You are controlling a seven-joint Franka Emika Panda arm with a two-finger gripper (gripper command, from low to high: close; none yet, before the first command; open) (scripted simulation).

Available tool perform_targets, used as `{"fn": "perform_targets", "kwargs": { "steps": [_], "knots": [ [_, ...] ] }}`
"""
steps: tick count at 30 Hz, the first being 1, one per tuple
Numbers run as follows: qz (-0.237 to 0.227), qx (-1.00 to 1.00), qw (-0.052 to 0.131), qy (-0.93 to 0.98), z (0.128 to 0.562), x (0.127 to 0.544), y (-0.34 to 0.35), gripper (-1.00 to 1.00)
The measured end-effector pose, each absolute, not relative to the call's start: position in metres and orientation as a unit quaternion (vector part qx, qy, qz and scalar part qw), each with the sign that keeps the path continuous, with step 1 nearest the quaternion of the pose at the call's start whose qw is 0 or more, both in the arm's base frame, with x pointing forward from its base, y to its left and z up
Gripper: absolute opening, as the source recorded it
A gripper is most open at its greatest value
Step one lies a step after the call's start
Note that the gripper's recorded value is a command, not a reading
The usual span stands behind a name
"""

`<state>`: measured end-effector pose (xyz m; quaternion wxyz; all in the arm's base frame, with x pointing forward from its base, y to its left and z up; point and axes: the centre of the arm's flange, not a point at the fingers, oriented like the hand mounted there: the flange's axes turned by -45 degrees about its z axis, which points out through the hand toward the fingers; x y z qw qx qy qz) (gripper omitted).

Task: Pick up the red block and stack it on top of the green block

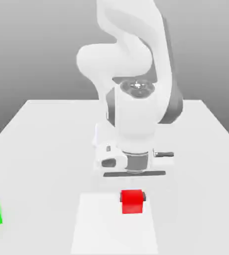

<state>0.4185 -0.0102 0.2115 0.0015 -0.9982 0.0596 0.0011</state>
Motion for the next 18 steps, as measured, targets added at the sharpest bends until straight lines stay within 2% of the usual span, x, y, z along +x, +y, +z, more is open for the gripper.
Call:
{"fn": "perform_targets", "kwargs": {
  "steps": [4,9,13,14,18],
  "knots": [
    [0.002,-0.976,0.004,0.219,0.223,0.434,-0.122,-1.00],
    [0.001,-0.925,0.003,0.379,0.237,0.414,-0.246,-1.00],
    [0.000,-0.883,0.001,0.470,0.202,0.391,-0.321,-1.00],
    [0.000,-0.880,0.001,0.475,0.189,0.389,-0.325,1.00],
    [0.000,-0.880,0.001,0.475,0.189,0.389,-0.325,1.00]
  ]
}}
